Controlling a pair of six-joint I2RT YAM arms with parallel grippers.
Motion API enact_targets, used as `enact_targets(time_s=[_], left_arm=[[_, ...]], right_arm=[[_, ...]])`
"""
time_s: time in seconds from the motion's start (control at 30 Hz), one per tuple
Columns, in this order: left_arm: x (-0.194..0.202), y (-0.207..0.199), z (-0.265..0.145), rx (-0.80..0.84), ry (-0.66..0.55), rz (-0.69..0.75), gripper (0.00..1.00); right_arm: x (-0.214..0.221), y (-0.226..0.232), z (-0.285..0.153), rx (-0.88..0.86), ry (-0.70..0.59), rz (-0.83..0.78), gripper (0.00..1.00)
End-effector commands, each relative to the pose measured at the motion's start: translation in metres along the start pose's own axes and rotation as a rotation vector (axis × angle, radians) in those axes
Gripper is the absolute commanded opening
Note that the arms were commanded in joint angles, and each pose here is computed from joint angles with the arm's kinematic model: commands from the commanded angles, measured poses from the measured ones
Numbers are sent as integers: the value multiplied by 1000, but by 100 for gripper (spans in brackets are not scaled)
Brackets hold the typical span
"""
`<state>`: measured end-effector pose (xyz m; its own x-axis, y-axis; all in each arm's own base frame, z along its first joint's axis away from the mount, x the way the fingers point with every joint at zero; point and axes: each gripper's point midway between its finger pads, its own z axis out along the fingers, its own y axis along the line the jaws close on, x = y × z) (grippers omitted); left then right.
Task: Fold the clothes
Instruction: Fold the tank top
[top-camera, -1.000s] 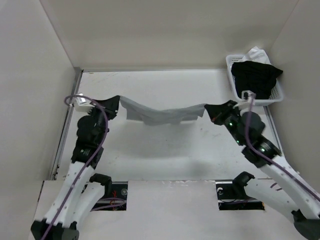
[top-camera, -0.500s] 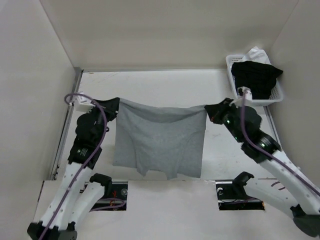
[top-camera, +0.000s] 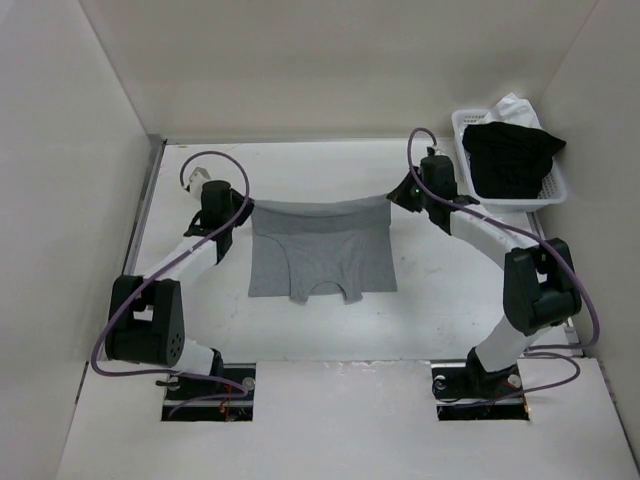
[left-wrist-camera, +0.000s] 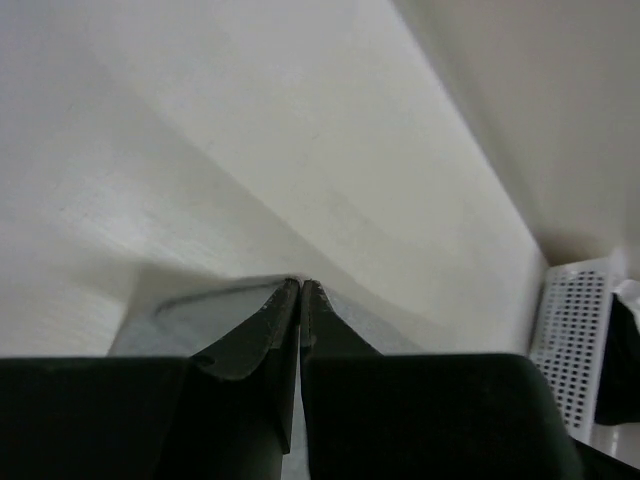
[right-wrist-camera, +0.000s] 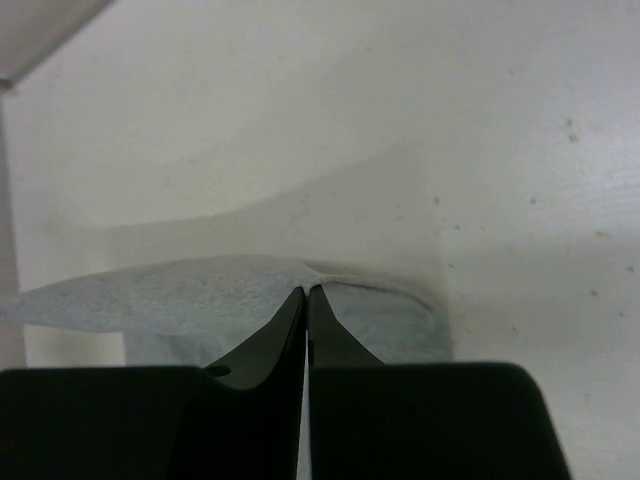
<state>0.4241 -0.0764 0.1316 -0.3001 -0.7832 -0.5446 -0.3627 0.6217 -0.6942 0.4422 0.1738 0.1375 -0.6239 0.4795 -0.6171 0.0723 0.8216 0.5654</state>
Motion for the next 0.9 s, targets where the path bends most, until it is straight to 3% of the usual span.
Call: enact_targets(time_s=[0.0, 0.53, 0.87], left_arm=[[-55, -79, -29, 248, -148, -42, 0], [19, 33, -117, 226, -14, -74, 0], [59, 85, -139, 128, 73, -73, 0]], right_arm=[[-47, 50, -25, -159, -139, -22, 3], [75, -25, -98, -107, -69, 28, 3], [140, -64, -110, -13, 37, 53, 3]])
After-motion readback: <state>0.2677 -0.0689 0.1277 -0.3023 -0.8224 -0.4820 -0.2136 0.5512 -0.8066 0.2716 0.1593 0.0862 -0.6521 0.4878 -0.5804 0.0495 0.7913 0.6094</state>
